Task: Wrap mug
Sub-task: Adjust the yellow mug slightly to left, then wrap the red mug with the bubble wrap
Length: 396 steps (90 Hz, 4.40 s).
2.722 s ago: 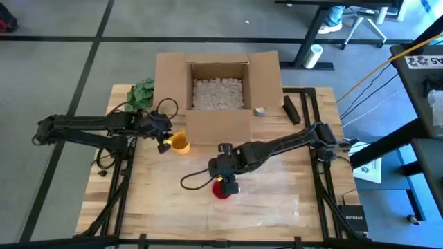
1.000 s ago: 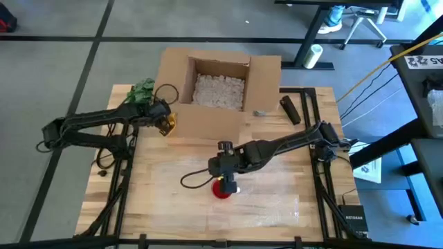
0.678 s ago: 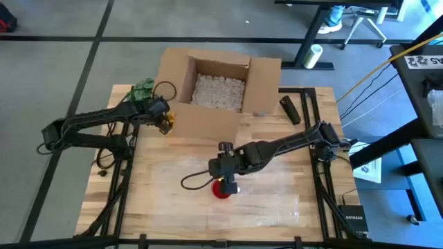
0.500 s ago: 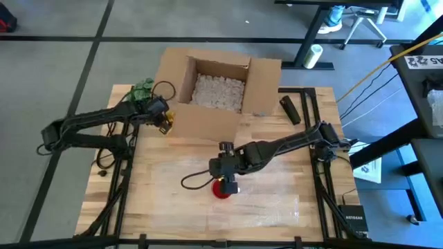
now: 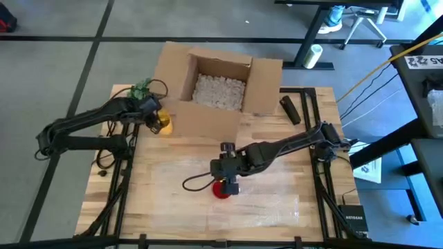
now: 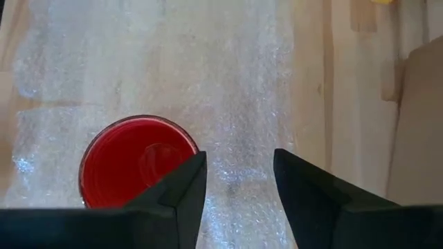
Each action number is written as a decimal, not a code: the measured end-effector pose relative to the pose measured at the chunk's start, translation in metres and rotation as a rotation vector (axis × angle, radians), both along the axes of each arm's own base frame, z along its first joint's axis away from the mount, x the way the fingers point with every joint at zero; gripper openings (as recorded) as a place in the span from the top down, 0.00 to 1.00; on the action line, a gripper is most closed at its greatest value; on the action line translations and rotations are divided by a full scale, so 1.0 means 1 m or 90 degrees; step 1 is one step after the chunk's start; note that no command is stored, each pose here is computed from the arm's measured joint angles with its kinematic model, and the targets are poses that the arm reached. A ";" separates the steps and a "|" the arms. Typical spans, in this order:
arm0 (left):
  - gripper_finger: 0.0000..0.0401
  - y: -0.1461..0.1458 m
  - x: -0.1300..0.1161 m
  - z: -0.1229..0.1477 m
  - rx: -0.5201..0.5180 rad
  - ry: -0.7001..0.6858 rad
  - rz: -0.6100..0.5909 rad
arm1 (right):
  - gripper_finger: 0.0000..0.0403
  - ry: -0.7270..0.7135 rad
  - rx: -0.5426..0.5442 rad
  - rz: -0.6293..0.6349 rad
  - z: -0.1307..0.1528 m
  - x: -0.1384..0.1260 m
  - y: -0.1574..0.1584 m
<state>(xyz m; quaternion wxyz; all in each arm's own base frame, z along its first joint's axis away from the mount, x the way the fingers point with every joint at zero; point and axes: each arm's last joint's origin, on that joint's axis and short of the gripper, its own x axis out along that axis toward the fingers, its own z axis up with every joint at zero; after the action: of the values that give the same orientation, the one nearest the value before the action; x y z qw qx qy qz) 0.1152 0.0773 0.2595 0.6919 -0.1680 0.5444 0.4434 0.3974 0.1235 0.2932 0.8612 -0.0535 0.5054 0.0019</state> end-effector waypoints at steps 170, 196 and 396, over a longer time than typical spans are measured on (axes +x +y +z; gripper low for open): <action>0.70 -0.150 0.057 0.016 0.060 -0.581 -0.647 | 0.62 0.023 0.233 -0.509 -0.118 -0.266 -0.065; 0.70 -0.150 0.057 0.017 0.058 -0.586 -0.643 | 0.62 0.038 0.244 -0.505 -0.120 -0.268 -0.065; 0.70 -0.153 0.063 0.007 0.042 -0.545 -0.636 | 0.54 -0.015 0.224 -0.574 -0.161 -0.282 -0.075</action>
<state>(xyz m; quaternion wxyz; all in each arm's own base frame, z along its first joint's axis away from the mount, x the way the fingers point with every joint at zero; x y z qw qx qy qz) 0.1780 -0.0756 0.2665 0.9747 -0.0353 0.2200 -0.0206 0.1153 0.0482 0.1324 0.7778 0.3172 0.4605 -0.2869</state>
